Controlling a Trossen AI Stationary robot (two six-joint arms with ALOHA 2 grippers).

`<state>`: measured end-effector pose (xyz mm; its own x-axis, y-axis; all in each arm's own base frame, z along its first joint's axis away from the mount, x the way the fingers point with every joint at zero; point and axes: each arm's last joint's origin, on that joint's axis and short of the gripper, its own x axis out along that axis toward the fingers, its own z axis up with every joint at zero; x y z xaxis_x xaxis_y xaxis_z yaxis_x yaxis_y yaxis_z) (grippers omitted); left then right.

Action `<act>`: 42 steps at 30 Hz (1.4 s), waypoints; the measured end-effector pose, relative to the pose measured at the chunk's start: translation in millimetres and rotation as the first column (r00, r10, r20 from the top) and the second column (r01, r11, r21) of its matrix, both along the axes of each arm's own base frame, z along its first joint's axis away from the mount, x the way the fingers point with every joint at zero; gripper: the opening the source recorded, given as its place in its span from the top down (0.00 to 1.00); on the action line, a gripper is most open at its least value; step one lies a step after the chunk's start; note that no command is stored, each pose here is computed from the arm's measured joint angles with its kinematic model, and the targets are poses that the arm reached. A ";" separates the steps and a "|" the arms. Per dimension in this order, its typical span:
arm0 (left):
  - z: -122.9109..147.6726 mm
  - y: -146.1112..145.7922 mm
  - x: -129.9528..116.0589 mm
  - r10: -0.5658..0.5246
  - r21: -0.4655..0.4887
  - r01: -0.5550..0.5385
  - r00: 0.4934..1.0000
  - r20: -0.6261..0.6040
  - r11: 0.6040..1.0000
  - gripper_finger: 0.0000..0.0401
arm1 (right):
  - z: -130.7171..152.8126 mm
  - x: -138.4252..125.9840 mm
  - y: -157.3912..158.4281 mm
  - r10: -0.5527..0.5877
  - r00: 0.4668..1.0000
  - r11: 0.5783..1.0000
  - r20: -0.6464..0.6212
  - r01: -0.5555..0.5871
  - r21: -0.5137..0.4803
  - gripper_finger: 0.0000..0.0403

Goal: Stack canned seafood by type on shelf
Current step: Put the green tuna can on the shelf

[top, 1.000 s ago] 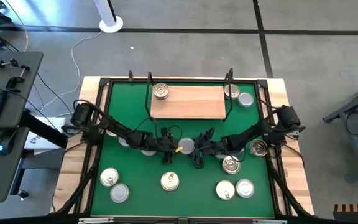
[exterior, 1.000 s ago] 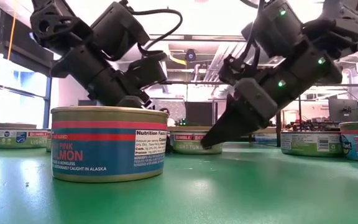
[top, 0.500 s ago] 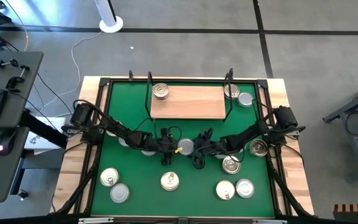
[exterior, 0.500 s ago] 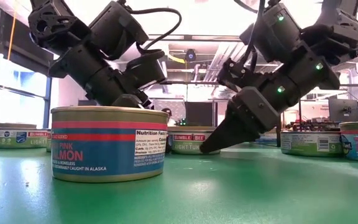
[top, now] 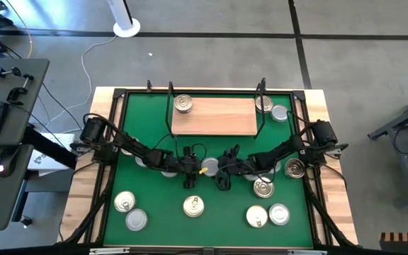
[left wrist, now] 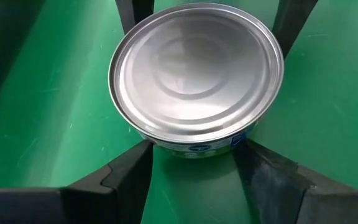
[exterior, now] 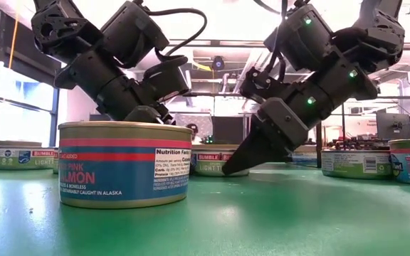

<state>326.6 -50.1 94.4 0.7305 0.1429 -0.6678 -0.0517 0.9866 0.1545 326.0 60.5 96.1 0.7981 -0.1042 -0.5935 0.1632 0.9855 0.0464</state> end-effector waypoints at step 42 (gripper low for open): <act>-3.6 -2.3 -3.9 0.011 0.000 -0.011 0.998 -0.054 1.000 0.45 | 2.6 -16.1 26.5 -0.074 0.994 0.997 -0.085 0.076 0.016 0.05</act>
